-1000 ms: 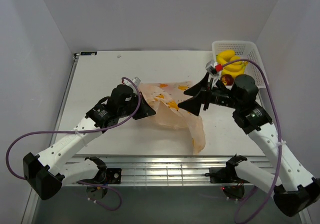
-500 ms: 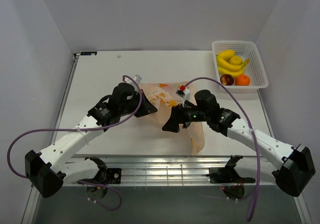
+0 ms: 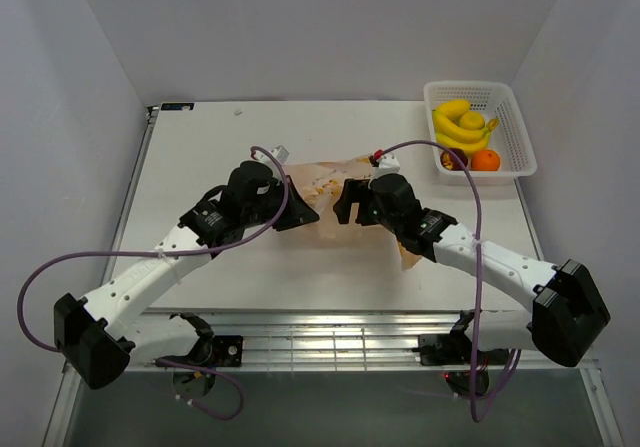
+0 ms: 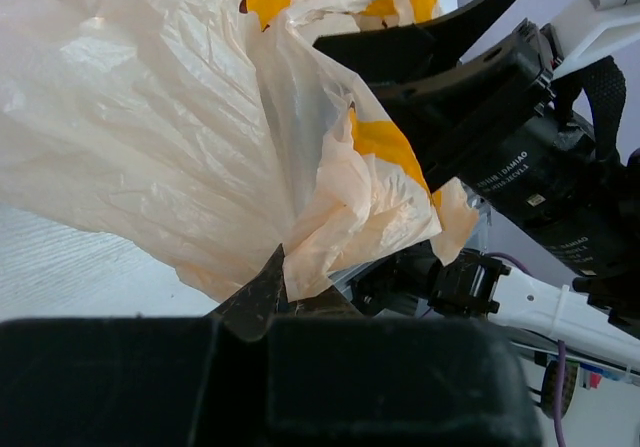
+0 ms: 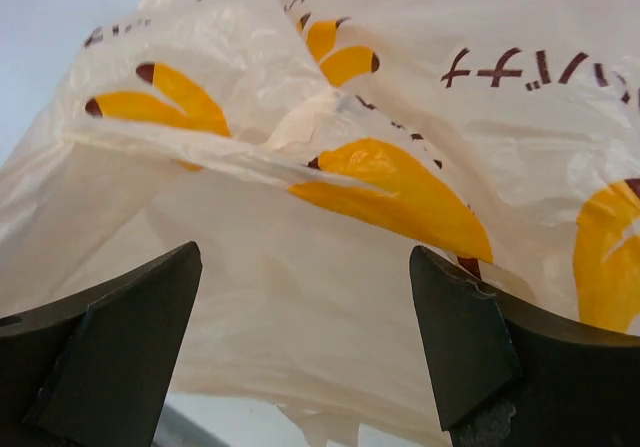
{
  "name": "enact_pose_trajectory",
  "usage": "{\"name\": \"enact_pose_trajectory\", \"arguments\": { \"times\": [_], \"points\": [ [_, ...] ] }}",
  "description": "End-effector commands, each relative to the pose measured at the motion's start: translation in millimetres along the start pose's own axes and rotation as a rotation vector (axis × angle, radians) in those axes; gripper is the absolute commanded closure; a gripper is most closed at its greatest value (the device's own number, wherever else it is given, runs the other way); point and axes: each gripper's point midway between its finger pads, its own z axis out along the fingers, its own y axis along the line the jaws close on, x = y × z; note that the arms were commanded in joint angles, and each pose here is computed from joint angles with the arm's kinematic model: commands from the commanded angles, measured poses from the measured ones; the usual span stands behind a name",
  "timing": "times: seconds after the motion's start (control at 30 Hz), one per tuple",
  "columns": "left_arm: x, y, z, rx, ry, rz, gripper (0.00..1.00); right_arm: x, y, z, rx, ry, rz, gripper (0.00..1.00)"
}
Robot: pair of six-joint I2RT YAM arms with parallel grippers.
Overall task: Take the fake fruits out of the plastic bag
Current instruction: Take out the fake fruit from the plastic bag.
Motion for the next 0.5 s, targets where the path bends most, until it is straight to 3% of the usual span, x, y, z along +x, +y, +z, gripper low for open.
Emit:
{"name": "enact_pose_trajectory", "arguments": {
  "times": [0.0,0.17,0.47],
  "points": [
    [-12.9,-22.3,-6.6,0.067,-0.025,0.039,1.00,-50.8,-3.9,14.7,0.077,-0.274,-0.021,0.10],
    [-17.9,-38.5,-7.3,0.131,-0.026,0.070,1.00,-66.0,17.2,31.3,0.050,-0.400,-0.124,0.10],
    [-37.1,-75.3,-16.7,0.257,-0.070,0.105,1.00,-43.9,22.7,77.6,0.116,-0.396,-0.179,0.10]
  ]
}}
